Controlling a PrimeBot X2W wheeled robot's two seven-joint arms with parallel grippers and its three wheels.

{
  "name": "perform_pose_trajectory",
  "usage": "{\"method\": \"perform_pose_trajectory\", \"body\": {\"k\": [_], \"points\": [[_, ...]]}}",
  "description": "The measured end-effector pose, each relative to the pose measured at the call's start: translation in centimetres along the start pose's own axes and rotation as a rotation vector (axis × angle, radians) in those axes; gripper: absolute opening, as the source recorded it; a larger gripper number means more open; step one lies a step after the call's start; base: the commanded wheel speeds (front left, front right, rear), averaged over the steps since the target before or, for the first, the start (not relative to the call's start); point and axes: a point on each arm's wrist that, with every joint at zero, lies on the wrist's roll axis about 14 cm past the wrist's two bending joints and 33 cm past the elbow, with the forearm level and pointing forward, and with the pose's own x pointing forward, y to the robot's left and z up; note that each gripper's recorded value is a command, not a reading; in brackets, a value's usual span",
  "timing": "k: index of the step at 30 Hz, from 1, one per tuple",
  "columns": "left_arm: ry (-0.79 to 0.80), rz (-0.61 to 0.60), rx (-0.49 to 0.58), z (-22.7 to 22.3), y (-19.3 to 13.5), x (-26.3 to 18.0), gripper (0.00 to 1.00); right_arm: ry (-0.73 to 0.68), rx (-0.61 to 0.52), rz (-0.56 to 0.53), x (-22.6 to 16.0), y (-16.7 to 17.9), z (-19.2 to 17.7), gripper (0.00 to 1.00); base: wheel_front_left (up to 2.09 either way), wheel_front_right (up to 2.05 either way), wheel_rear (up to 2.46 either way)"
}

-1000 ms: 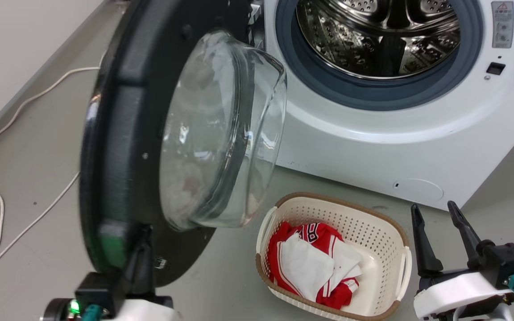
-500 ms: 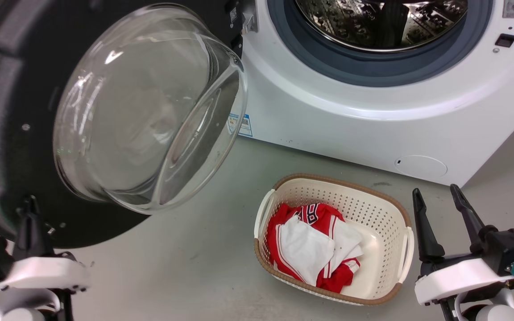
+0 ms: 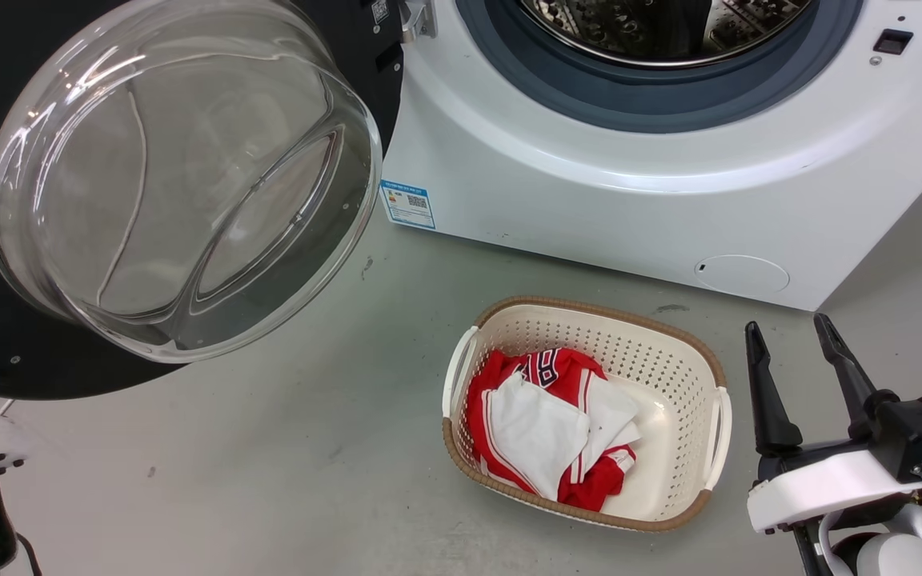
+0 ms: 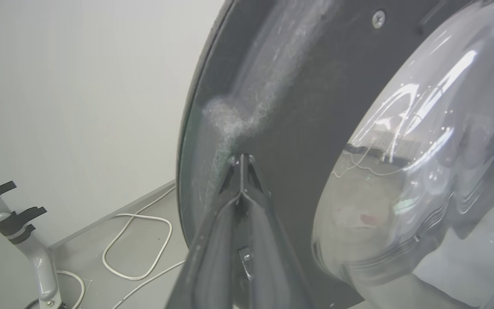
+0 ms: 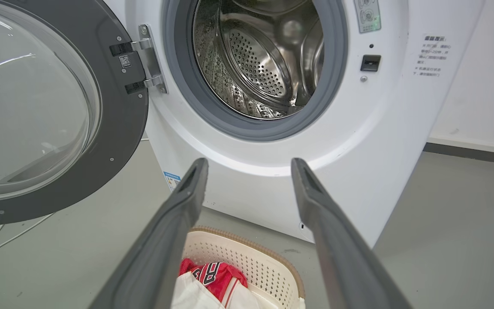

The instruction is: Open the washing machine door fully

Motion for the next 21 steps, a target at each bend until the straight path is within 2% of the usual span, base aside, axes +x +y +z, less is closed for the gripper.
{"method": "perform_pose_trajectory", "body": {"k": [6, 12, 21], "points": [[-0.027, -0.002, 0.002, 0.6, -0.1, -0.1, 0.00, -0.013, 0.003, -0.012, -0.4, -0.3, 0.5, 1.00, 0.00, 0.00, 0.00], [-0.055, -0.025, -0.006, 0.9, -0.7, -2.2, 0.00, -0.034, 0.005, -0.024, -1.1, -0.5, 1.2, 1.00, 0.00, 0.00, 0.00], [-0.057, -0.169, -0.070, 0.3, -6.0, -7.0, 0.00, -0.066, -0.005, -0.053, -2.7, -1.1, 2.5, 1.00, 0.00, 0.00, 0.00]]}}
